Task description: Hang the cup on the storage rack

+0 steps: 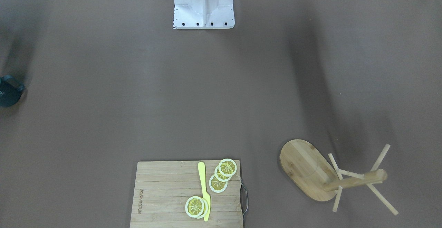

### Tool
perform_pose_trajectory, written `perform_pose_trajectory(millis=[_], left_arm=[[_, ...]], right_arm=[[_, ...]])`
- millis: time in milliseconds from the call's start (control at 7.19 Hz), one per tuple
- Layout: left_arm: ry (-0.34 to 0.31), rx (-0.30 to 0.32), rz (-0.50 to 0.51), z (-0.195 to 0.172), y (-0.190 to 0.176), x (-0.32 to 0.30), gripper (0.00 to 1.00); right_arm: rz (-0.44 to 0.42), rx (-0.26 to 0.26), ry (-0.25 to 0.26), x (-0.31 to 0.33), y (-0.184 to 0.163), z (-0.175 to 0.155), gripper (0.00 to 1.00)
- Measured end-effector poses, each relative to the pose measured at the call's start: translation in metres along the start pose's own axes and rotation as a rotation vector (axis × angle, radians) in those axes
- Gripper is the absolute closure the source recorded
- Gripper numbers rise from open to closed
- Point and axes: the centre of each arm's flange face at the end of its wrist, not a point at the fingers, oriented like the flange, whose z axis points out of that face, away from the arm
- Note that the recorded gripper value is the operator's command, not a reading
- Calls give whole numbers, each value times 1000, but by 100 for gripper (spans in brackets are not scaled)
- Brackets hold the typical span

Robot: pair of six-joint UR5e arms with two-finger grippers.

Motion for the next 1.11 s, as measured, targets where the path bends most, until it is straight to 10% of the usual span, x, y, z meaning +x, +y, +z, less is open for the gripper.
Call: perform_pose_trajectory(millis=[1113], left_arm=[[6,117,24,8,25,-10,2]], right_arm=[[-154,91,-53,-19,7,-1,0]])
